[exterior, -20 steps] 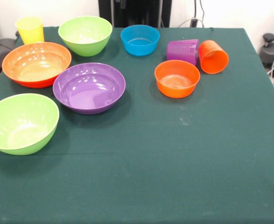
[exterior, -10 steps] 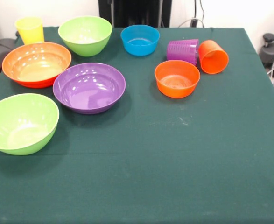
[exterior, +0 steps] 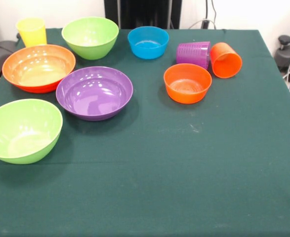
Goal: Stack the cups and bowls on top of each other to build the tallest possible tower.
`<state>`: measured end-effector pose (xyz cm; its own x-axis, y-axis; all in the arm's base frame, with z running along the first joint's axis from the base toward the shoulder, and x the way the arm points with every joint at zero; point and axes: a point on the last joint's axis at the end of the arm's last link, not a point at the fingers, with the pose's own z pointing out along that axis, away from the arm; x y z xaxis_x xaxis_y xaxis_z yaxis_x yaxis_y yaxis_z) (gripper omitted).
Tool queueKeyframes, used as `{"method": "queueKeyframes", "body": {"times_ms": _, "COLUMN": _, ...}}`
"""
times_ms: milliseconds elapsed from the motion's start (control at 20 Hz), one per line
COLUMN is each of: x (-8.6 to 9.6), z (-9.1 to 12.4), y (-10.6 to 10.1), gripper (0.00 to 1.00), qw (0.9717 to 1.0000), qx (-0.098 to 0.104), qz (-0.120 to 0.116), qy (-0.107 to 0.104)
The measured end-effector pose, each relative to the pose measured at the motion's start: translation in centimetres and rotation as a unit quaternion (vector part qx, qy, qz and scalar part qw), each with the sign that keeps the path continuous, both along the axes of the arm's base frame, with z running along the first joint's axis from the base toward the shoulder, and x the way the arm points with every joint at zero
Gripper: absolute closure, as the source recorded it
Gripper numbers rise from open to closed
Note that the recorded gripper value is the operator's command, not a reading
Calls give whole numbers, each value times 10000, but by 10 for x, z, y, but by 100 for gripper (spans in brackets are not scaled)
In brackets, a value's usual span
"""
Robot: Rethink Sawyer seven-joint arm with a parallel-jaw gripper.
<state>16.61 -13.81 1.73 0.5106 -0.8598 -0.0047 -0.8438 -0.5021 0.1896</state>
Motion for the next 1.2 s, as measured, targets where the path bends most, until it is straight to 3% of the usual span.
{"method": "queueKeyframes", "body": {"times_ms": 450, "x": 2, "z": -9, "y": -5, "gripper": 0, "qw": 9999, "qx": -45, "qz": 140, "qy": 88}}
{"method": "queueKeyframes", "body": {"times_ms": 850, "x": -2, "z": -16, "y": 7, "gripper": 0, "qw": 9986, "qx": 9, "qz": 432, "qy": 289}}
{"method": "queueKeyframes", "body": {"times_ms": 1200, "x": 3, "z": -17, "y": 16, "gripper": 0, "qw": 9970, "qx": -124, "qz": 672, "qy": 370}}
